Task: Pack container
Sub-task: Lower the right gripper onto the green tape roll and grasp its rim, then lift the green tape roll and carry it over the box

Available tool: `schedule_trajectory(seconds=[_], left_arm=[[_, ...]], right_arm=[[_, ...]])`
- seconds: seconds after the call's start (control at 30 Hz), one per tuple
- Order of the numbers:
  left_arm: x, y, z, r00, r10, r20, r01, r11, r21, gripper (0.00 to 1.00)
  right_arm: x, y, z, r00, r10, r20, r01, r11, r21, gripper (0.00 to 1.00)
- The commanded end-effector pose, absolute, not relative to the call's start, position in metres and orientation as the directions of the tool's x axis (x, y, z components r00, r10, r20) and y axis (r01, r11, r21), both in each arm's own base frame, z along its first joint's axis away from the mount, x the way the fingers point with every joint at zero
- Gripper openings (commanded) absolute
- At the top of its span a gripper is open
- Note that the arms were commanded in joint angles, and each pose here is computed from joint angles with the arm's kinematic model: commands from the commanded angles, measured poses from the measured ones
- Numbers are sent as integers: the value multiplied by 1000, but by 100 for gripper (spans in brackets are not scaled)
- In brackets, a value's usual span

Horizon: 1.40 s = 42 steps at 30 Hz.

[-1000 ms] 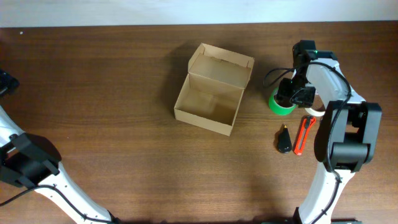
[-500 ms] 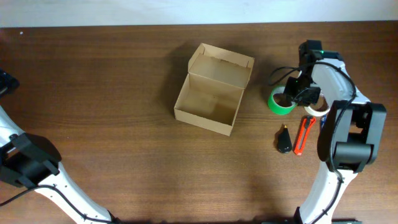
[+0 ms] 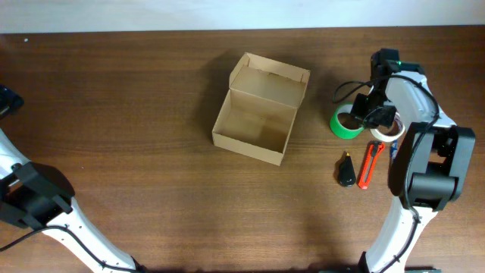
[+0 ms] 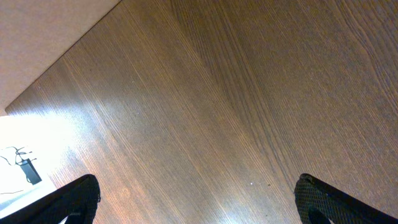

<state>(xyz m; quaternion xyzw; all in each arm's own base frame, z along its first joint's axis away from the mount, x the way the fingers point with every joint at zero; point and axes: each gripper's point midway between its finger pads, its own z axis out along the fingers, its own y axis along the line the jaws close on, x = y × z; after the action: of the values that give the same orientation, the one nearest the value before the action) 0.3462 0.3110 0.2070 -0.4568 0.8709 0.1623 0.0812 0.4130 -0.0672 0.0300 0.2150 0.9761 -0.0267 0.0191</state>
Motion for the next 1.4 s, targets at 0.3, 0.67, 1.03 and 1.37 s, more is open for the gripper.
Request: schedule_trajectory(seconds=[0.3,0.67,1.03,1.37], left_arm=[[343,310,216,-551,-776,-306,-834,517,192,100],[343,310,216,-551,-776,-306,-834,517,192,100],[343,310,216,-551,-776,-306,-834,517,192,100],[343,310,216,-552,-776,-306,-834,517,192,100]], right_arm=[[453,-56,244,-864,308,-398,319,947,39,4],[417,95,319,-873,-84,-481,-102,995,11,4],[408,195,247,-902,-284,-325,-291,956,-27,4],[419,225,154,-935,-327,-136,-327,945,-25,4]])
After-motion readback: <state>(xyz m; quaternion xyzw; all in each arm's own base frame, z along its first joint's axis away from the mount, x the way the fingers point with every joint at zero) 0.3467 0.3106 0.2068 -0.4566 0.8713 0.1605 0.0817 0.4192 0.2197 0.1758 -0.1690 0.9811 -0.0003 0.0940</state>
